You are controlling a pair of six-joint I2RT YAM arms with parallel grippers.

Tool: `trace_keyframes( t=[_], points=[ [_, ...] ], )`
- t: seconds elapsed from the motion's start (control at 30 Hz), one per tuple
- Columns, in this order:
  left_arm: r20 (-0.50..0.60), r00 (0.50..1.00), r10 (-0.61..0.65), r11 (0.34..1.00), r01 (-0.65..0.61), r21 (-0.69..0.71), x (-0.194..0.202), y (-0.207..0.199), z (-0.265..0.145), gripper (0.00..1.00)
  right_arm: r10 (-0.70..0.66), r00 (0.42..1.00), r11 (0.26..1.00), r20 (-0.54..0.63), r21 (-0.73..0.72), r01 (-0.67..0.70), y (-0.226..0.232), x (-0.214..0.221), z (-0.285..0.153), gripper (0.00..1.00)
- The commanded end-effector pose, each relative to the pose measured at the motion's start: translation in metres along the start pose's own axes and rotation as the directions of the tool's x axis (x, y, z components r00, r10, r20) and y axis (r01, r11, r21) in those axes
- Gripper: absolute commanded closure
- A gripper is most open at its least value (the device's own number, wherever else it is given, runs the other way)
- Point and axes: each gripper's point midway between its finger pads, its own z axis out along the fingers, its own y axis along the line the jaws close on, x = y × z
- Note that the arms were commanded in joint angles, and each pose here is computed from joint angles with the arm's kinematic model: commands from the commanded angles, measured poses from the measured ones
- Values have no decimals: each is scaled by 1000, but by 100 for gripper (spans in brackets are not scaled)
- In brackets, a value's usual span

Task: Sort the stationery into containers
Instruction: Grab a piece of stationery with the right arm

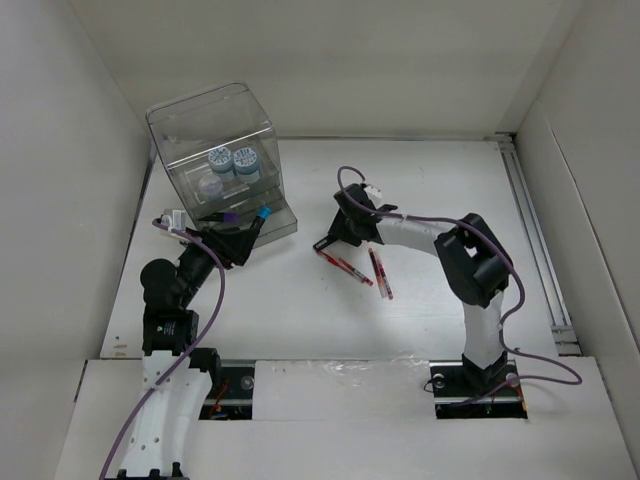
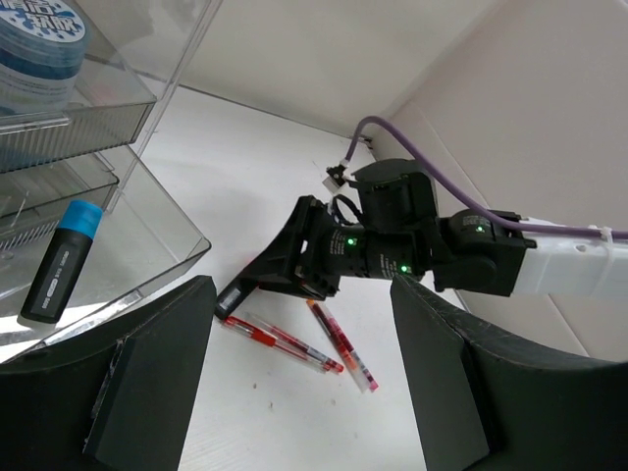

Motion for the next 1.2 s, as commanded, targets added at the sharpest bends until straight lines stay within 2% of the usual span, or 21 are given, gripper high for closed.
trace_keyframes(
  t=[0.0, 0.07, 0.17, 0.3, 0.37, 0.4, 0.43, 0.53, 0.67, 0.83, 0.93, 1.17],
  points=[
    [40, 999, 34, 998, -36, 47, -10, -12, 0, 31, 22, 1000, 998, 13, -51, -22, 21, -14, 8, 52],
    [34, 999, 30, 999, -32, 42, -7, -9, 0, 31, 21, 1000, 999, 10, -47, -21, 24, -15, 13, 56],
    [34, 999, 30, 999, -32, 42, -7, -9, 0, 31, 23, 999, 999, 33, -40, -22, 28, -23, 14, 56],
    [34, 999, 30, 999, -32, 42, -7, -9, 0, 31, 13, 999, 1000, 32, -4, -13, 23, -26, 22, 45],
    [34, 999, 30, 999, -32, 42, -7, -9, 0, 31, 2, 1000, 1000, 27, 2, -3, 23, -26, 24, 44],
    [34, 999, 30, 999, -32, 42, -7, -9, 0, 31, 1, 1000, 1000, 31, 13, -1, 22, -27, 26, 46],
    [34, 999, 30, 999, -32, 42, -7, -9, 0, 31, -8, 999, 1000, 31, 14, 8, 22, -27, 26, 53],
    [40, 999, 34, 998, -36, 47, -8, -11, -1, 31, -3, 1000, 1000, 22, 20, 3, 19, -29, 29, 62],
    [40, 999, 34, 998, -36, 47, -8, -11, -1, 31, -4, 1000, 1000, -4, 4, 4, 19, -28, 29, 80],
    [34, 999, 30, 999, -32, 42, -5, -8, -1, 31, 72, 996, 987, -56, -138, -79, 39, -39, 19, 86],
    [27, 999, 26, 999, -27, 37, -4, -7, -1, 31, 123, 992, 964, -27, -233, -126, 57, -57, 1, 87],
    [27, 999, 26, 999, -27, 36, -4, -7, -1, 31, 151, 987, 938, 46, -323, -128, 69, -84, -41, 90]
  ],
)
